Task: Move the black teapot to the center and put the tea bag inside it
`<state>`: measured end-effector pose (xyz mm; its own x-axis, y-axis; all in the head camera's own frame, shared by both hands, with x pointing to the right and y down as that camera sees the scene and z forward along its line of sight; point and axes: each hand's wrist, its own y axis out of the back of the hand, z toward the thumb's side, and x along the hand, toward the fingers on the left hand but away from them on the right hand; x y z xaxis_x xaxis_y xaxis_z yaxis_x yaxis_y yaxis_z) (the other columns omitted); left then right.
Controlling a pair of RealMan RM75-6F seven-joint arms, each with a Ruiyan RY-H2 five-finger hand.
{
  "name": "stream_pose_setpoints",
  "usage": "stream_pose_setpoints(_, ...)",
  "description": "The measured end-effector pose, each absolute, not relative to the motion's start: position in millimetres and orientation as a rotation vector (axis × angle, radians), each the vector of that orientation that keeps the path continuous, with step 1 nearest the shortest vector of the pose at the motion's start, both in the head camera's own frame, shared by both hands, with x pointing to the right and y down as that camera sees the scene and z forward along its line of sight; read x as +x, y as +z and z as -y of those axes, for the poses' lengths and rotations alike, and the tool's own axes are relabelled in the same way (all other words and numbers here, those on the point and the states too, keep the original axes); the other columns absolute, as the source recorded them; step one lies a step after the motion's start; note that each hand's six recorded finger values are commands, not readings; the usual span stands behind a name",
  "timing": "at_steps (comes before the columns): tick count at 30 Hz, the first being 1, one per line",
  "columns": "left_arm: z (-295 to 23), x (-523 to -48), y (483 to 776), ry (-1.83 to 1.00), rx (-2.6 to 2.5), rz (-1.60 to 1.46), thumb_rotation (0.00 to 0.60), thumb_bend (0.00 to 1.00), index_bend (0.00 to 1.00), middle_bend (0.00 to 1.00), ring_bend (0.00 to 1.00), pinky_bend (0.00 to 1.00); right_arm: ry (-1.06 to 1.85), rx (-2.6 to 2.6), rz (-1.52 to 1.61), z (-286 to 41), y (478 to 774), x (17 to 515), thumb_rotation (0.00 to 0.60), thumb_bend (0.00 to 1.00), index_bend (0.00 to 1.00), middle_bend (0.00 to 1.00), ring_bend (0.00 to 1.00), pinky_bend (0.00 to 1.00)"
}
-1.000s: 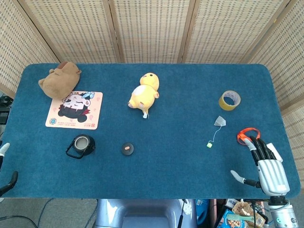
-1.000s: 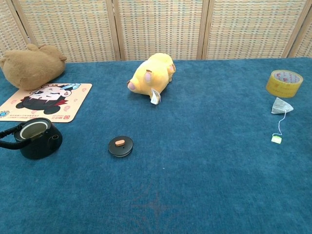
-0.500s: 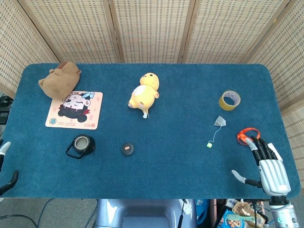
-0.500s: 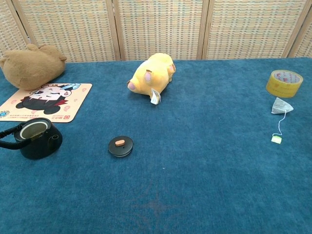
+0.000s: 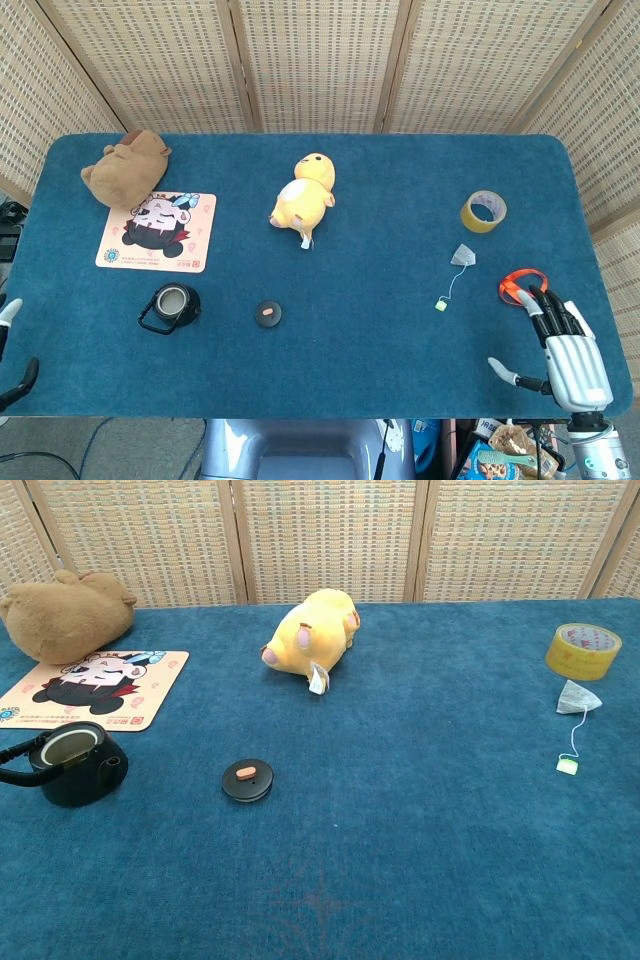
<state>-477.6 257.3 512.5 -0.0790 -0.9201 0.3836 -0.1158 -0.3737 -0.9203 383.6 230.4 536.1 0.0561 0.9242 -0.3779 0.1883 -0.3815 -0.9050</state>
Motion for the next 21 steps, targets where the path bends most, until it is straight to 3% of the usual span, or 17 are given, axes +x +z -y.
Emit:
stream_pose_setpoints(9, -255.2, -476.6, 516.1, -1.537, -1.523, -1.123, 0.600, 0.44, 0.01, 0.00, 0.00, 0.00, 1.386, -1.658, 1.130, -232.2, 536.4, 385.0, 0.242, 0.35, 0.07, 0.12, 0.02, 0.24)
stream_pose_setpoints(18, -250.1, -469.3, 530.5, -1.586, -1.559, -0.980, 0.600, 0.44, 0.12, 0.00, 0.00, 0.00, 1.383, -1.672, 1.119, -233.4, 538.7, 383.2, 0.243, 0.35, 0.07, 0.12, 0.02, 0.24)
stream_pose_setpoints(21, -245.9, -465.0, 535.5, -1.587, -1.569, -0.939, 0.600, 0.44, 0.14, 0.04, 0.07, 0.00, 1.384, -1.673, 1.118, -233.4, 539.0, 383.5, 0.241, 0.35, 0.07, 0.12, 0.02, 0.24)
